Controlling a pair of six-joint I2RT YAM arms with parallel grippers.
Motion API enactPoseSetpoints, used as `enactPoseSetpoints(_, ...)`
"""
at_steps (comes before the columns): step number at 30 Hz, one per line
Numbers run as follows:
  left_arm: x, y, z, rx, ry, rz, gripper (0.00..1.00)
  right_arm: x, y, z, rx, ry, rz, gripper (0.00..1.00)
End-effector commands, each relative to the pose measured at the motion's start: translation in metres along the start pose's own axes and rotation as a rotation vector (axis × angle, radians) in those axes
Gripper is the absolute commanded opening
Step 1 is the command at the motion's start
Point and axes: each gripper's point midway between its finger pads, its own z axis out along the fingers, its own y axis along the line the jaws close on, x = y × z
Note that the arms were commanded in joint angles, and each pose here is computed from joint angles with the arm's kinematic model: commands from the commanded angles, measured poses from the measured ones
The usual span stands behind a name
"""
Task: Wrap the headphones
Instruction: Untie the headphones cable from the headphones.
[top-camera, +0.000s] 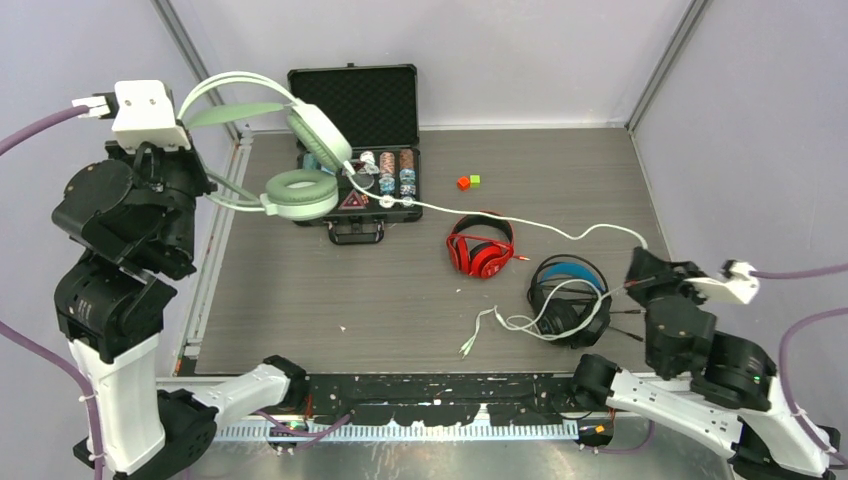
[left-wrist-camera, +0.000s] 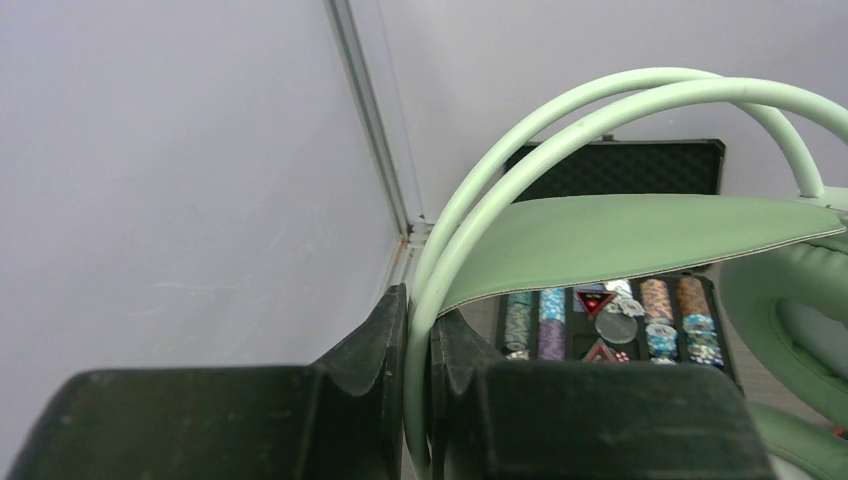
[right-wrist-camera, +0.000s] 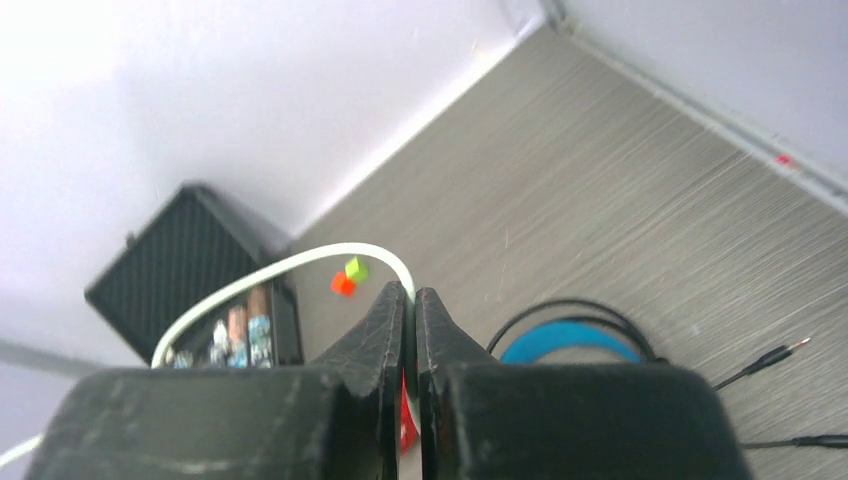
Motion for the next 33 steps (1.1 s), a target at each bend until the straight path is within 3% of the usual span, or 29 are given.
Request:
enactPoseSetpoints(1,-0.038,0.038,-0.015,-0.130,-0.143,-0.095,0.00,-0.065,-0.034,-0.005,0.150,-0.223,0.064,0.00)
enactPoseSetpoints(5,-0.042,0.049,-0.019,-0.172,-0.162,-0.086,0.00,-0.086,-0.057,-0.012,0.167,-0.277,0.156,0.01)
enactPoseSetpoints(9,-0.042,0.035,-0.018,-0.093,-0.169,-0.115,0.00,-0.083,-0.051,-0.012,0.109,-0.221,0.183,0.03)
enactPoseSetpoints(14,-0.040,0.001,-0.019,0.075,-0.153,-0.213,0.00,-0.038,0.026,-0.010,-0.171,-0.033,0.097,0.03)
enactPoseSetpoints(18,-0.032,-0.038,-0.023,0.252,-0.095,-0.341,0.00,0.021,0.093,-0.016,-0.347,0.174,-0.070,0.03)
enactPoseSetpoints(24,-0.004,-0.116,-0.033,0.565,0.056,-0.509,0.00,0.111,0.188,-0.058,-0.727,0.503,-0.170,0.06)
enactPoseSetpoints(28,0.001,-0.123,-0.035,0.595,0.081,-0.512,0.00,0.137,0.219,-0.085,-0.901,0.626,-0.194,0.25)
enactPoseSetpoints(33,0.019,-0.145,-0.035,0.664,0.167,-0.504,0.00,0.134,0.228,-0.093,-0.994,0.605,-0.226,0.51)
